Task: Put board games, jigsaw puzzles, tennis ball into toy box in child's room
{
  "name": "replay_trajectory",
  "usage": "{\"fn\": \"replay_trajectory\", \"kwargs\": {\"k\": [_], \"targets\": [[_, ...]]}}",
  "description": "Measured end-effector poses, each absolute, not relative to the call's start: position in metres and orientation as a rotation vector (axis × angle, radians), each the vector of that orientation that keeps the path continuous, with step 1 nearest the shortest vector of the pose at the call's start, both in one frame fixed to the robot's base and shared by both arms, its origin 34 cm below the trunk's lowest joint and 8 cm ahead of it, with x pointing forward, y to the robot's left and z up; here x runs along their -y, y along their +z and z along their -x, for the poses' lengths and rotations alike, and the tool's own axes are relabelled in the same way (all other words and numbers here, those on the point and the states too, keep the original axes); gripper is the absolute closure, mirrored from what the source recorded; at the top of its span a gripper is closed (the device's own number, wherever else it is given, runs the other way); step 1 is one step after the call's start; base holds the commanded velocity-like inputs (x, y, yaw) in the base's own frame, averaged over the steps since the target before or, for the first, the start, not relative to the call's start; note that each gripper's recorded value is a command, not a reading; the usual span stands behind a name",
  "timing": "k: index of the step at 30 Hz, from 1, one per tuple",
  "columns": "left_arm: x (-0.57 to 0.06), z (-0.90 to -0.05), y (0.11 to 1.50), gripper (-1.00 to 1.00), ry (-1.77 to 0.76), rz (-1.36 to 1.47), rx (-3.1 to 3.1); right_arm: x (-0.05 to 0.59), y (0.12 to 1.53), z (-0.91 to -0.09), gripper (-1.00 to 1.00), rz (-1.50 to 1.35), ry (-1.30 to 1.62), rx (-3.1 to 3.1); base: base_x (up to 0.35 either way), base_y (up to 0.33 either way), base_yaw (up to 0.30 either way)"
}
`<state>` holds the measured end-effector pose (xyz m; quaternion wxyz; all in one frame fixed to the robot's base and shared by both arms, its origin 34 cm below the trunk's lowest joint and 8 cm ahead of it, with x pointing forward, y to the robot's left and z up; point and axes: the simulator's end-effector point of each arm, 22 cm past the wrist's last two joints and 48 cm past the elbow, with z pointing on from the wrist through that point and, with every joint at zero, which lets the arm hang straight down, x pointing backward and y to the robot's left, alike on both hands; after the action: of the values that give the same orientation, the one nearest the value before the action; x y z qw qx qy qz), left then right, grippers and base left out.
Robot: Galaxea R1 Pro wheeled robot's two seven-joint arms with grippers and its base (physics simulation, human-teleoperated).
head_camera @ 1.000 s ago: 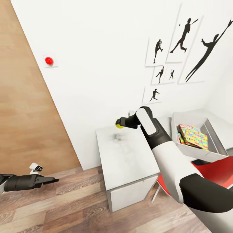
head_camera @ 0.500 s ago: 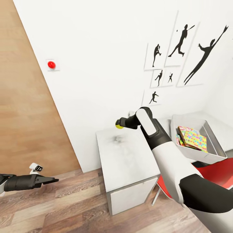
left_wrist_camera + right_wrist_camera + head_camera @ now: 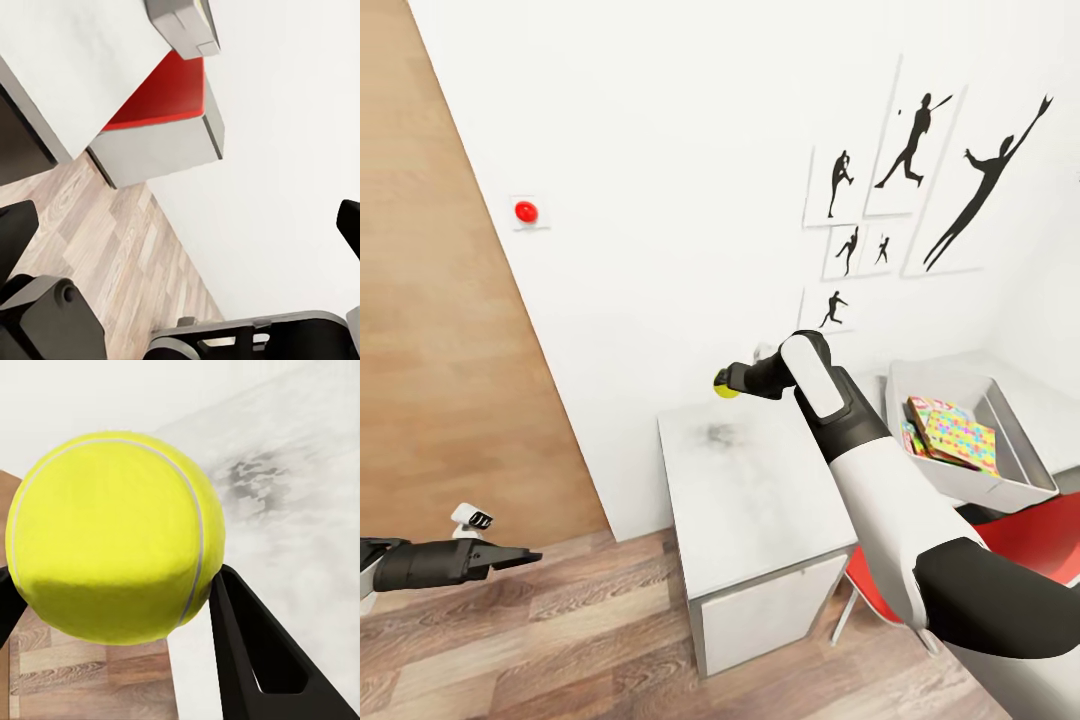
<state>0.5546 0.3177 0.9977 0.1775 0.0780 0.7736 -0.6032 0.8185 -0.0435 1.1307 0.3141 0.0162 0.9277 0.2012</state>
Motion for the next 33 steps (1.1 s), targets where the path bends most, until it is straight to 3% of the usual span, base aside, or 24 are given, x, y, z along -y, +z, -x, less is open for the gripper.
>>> {"fn": "replay_trajectory", "kwargs": {"k": [33], "targets": [[-0.318, -0.554, 1.022, -1.00, -1.680, -0.266, -2.149, 0.043, 1.168, -0.810, 1.00, -0.028, 0.524, -2.395, 0.000, 0.000, 0.000]]}}
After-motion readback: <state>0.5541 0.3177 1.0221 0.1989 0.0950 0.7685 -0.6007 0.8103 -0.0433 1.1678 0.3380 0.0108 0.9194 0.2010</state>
